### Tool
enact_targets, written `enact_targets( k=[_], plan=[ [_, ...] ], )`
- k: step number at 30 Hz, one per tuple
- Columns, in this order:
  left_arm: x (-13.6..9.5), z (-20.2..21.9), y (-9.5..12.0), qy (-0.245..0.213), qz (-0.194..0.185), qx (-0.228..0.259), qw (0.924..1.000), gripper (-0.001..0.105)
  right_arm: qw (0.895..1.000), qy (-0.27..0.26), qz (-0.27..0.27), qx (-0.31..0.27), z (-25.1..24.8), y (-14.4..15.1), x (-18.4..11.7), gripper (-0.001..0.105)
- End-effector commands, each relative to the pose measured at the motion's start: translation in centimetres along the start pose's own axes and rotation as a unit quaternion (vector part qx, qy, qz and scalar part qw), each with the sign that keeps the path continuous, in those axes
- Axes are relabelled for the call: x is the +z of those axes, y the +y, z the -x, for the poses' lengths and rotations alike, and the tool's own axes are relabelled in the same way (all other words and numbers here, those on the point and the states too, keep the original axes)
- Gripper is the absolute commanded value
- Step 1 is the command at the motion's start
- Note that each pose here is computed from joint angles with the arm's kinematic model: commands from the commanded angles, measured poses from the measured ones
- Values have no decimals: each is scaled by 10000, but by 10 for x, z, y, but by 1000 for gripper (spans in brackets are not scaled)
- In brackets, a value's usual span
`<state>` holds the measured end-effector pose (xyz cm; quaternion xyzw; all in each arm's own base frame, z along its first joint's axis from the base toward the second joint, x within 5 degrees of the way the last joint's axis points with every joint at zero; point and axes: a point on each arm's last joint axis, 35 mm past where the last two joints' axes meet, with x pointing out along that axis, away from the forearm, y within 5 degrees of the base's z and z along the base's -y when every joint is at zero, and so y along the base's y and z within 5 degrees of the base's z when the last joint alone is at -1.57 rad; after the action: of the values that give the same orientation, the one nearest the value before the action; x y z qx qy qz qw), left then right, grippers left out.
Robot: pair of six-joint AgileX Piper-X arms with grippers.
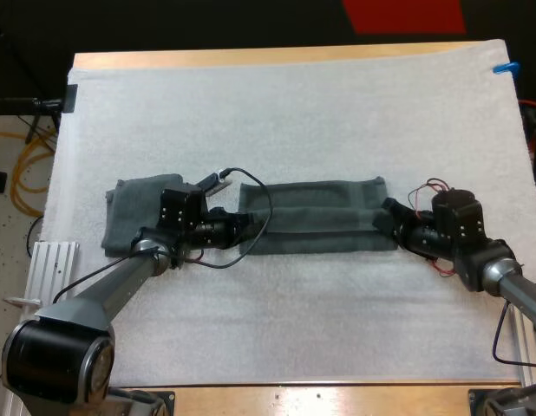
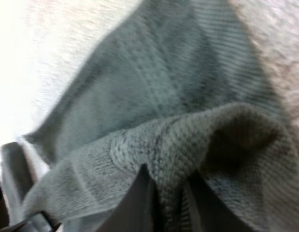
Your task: Pick towel from pile fold and stack
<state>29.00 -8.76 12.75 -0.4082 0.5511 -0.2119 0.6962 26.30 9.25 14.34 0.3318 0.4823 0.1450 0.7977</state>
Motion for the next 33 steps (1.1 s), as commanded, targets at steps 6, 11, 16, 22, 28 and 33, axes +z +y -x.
enact_targets(
  k=[6, 11, 16, 22, 28, 33],
  plan=[
    [1, 0, 1, -121, 71, 218, 9997, 0, 10000, 2, 23, 34, -3, -1, 3, 0],
    [-1, 1, 5, -252, 147, 564, 9980, 0, 9999, -64, 62, 94, -3, 0, 4, 0],
    [1, 1, 4, -274, 43, 483, 9984, 0, 9998, -87, 98, 115, -3, 1, 5, 0],
    [4, 0, -2, -295, -336, 164, 9989, 21, 9987, -26, 468, 210, -3, 2, 5, 3],
    [10, 1, -10, -461, -640, -175, 9967, 40, 9939, -294, 746, 759, -1, 12, 13, 52],
    [17, 2, -19, -739, -963, -438, 9916, 40, 9798, -899, 1339, 1182, 2, 24, 24, 71]
  ],
)
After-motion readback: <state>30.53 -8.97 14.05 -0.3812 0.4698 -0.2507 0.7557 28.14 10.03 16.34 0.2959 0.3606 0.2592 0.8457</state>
